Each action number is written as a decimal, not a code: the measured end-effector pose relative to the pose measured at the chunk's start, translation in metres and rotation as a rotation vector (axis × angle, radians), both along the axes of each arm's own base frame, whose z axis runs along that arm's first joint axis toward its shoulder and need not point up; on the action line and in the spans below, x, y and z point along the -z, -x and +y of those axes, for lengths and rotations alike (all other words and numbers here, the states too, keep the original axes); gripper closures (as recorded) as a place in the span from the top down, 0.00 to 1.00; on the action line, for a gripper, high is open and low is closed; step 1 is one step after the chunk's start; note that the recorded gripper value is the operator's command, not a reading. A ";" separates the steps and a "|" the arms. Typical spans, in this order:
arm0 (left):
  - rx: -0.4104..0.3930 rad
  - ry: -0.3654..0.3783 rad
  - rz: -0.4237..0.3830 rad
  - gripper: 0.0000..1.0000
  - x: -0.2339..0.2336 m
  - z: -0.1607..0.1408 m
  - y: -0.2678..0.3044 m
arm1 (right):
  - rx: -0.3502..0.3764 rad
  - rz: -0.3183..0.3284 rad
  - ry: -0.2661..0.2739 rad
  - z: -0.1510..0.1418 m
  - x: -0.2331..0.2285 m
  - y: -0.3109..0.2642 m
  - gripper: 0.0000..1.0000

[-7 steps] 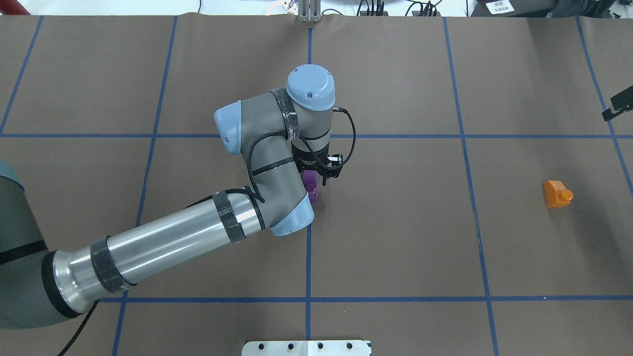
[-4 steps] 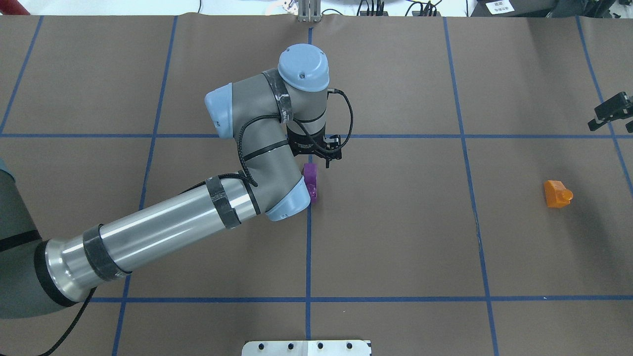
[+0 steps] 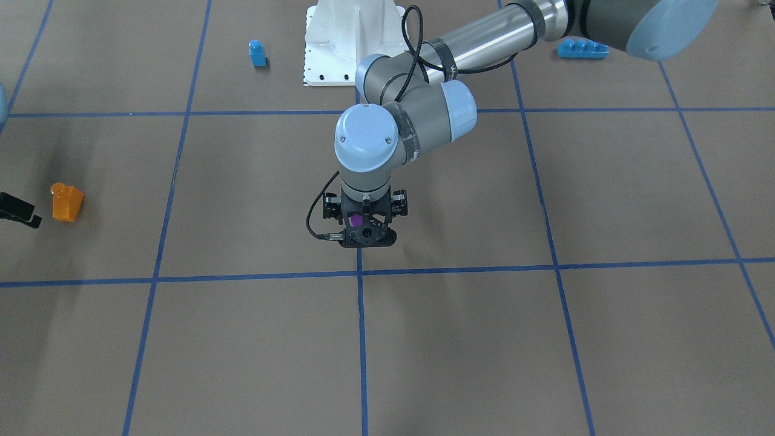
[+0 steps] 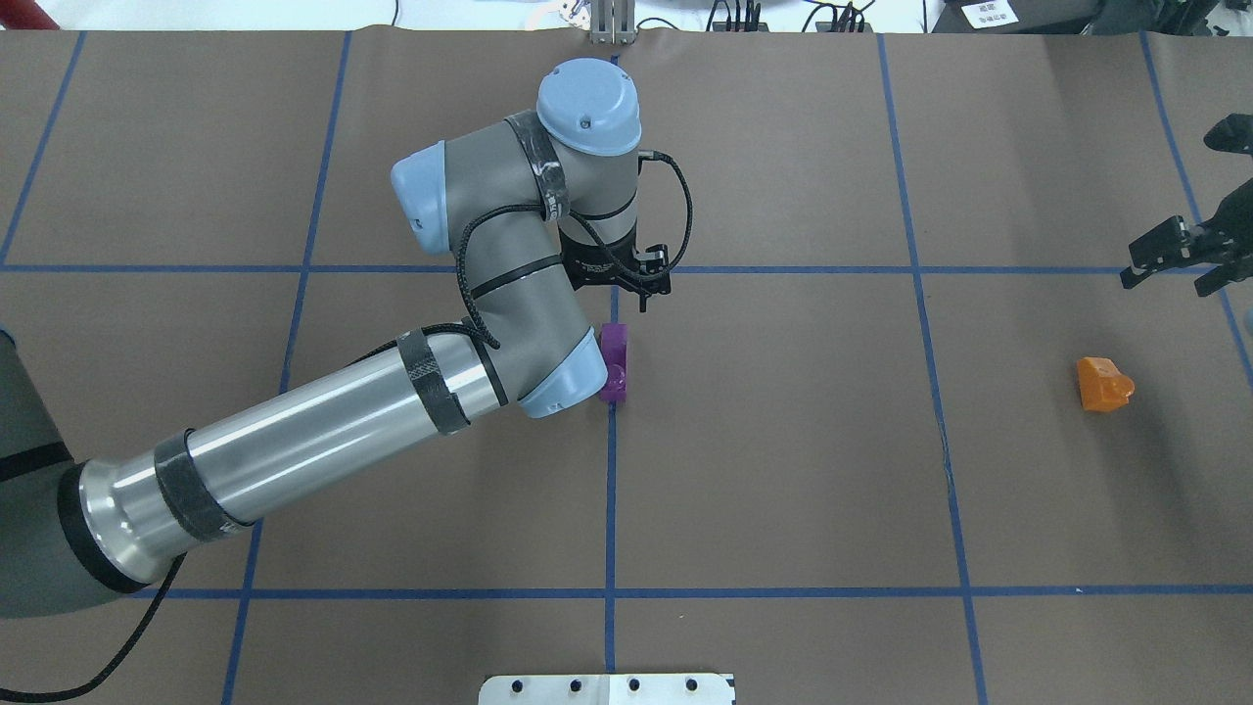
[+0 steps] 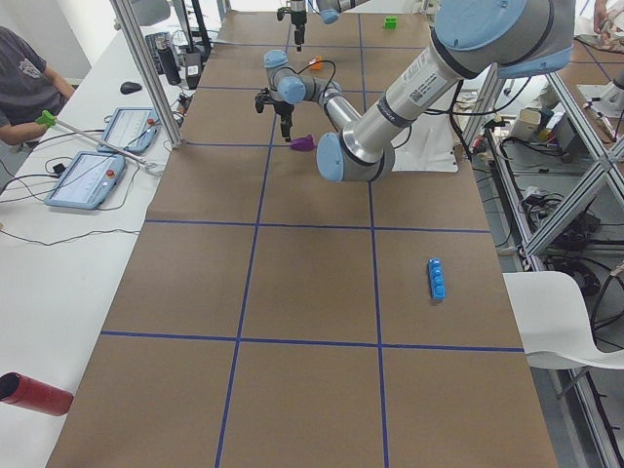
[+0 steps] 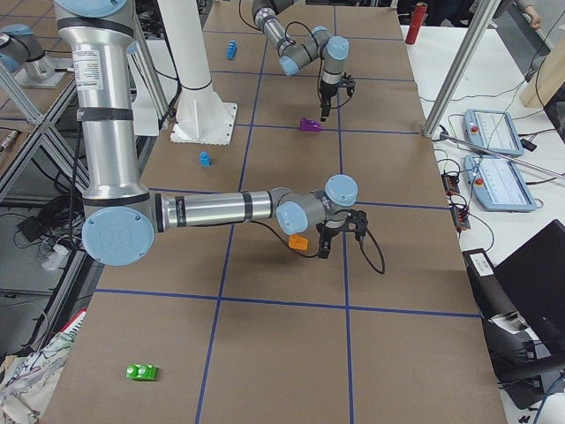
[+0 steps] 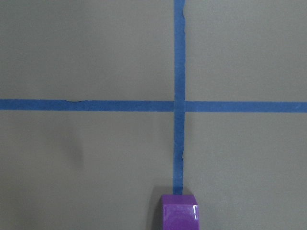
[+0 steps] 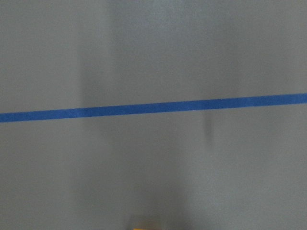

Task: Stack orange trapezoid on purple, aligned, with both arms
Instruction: 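Release the purple block with the left gripper while the right grasps the orange block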

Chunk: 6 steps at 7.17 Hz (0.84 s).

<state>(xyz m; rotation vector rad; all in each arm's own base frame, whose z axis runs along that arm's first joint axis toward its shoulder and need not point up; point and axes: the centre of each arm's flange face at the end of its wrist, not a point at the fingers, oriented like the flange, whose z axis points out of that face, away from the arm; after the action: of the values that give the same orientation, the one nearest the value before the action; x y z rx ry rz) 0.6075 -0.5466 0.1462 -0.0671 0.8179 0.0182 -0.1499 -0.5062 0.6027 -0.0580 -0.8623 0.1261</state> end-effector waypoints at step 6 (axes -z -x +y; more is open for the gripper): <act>0.008 -0.002 0.006 1.00 0.004 -0.001 0.005 | 0.041 -0.005 0.008 0.053 -0.023 0.047 0.93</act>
<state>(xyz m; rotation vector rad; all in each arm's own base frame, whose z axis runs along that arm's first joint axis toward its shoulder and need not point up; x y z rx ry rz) 0.6029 -0.5473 0.1421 -0.0622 0.8237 0.0114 -0.1965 -0.4535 0.6255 -0.0834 -0.8652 0.0906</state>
